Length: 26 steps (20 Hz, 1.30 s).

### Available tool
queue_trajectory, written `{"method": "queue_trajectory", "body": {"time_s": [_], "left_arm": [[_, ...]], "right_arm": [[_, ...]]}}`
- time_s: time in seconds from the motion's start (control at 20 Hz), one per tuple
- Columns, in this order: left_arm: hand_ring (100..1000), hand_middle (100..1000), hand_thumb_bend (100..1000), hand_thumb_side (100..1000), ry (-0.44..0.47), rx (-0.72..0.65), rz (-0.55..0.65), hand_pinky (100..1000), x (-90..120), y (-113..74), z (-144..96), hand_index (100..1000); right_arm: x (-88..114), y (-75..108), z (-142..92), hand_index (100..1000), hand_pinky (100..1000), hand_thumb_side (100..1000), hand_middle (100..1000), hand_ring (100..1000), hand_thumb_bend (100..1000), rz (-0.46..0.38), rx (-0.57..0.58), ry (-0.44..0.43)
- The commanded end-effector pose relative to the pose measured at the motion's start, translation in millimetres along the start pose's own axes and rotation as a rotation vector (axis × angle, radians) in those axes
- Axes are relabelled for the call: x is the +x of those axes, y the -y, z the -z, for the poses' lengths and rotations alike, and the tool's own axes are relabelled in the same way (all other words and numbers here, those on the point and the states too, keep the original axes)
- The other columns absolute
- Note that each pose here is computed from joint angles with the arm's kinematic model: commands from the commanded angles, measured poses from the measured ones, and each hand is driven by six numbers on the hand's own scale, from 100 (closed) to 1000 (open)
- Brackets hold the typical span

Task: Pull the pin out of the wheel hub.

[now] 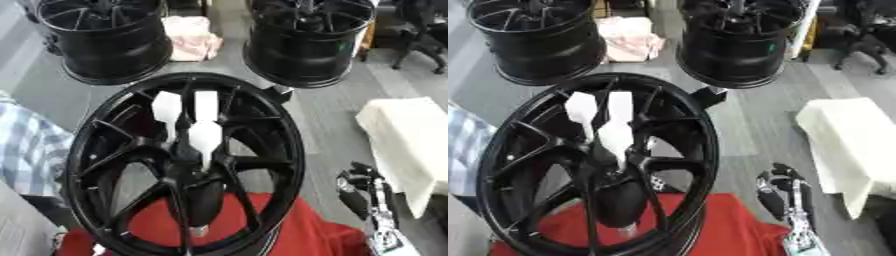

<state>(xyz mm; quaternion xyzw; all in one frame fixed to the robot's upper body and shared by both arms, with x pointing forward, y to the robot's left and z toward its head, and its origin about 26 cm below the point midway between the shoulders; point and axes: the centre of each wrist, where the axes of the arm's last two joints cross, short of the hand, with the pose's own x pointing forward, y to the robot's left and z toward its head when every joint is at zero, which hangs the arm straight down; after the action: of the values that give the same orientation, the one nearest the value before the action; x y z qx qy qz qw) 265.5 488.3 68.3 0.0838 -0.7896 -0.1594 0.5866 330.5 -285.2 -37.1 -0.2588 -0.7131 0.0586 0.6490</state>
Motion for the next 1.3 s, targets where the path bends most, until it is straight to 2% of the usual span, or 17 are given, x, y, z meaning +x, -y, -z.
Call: {"method": "queue_trajectory", "body": {"time_s": [0.05, 0.1, 0.2, 0.3, 0.4, 0.5, 0.7, 0.8, 0.85, 1.05, 1.3], "left_arm": [[560, 598, 449, 549, 0.013, -0.006, 0.030, 592, 12, -9.5, 3, 778], [563, 599, 451, 549, 0.005, -0.007, 0.028, 598, 11, -8.7, 1, 778], [566, 599, 452, 550, -0.014, -0.010, 0.025, 601, 8, -6.5, -3, 778], [569, 600, 452, 550, -0.031, -0.015, 0.020, 605, 6, -3.9, -6, 778], [571, 601, 452, 551, -0.044, -0.021, 0.015, 608, 4, -0.8, -8, 778], [572, 601, 452, 552, -0.052, -0.034, 0.012, 609, 3, 2.3, -8, 778], [574, 603, 453, 553, -0.052, -0.070, 0.013, 611, 4, 6.5, -5, 780], [575, 603, 454, 553, -0.049, -0.084, 0.013, 611, 5, 8.0, -4, 780], [575, 603, 454, 553, -0.048, -0.092, 0.013, 611, 6, 8.7, -3, 780], [575, 604, 455, 554, -0.041, -0.118, 0.014, 611, 7, 11.6, 0, 781], [575, 604, 457, 555, -0.034, -0.136, 0.005, 610, 9, 15.9, 4, 782]], "right_arm": [[47, 56.6, 41, 808, 734, 297, 698, 671, 100, -0.124, -0.058, 0.182], [66, 72.6, 53, 812, 741, 290, 702, 676, 100, -0.164, -0.068, 0.233], [119, 112.0, 76, 818, 748, 291, 710, 683, 100, -0.265, -0.068, 0.356], [163, 137.1, 85, 826, 757, 295, 724, 691, 100, -0.341, -0.019, 0.440], [202, 151.0, 88, 843, 767, 302, 746, 711, 100, -0.416, 0.077, 0.506], [239, 154.6, 88, 865, 779, 322, 767, 734, 100, -0.495, 0.208, 0.561], [295, 135.4, 84, 897, 793, 388, 793, 758, 112, -0.594, 0.507, 0.641], [316, 115.6, 81, 910, 801, 453, 810, 772, 147, -0.619, 0.660, 0.667], [324, 105.5, 80, 911, 802, 458, 813, 775, 150, -0.631, 0.731, 0.674], [348, 66.8, 82, 922, 817, 495, 848, 813, 179, -0.672, 0.935, 0.688], [360, 18.2, 92, 936, 835, 508, 884, 858, 208, -0.710, 1.056, 0.686]]}}
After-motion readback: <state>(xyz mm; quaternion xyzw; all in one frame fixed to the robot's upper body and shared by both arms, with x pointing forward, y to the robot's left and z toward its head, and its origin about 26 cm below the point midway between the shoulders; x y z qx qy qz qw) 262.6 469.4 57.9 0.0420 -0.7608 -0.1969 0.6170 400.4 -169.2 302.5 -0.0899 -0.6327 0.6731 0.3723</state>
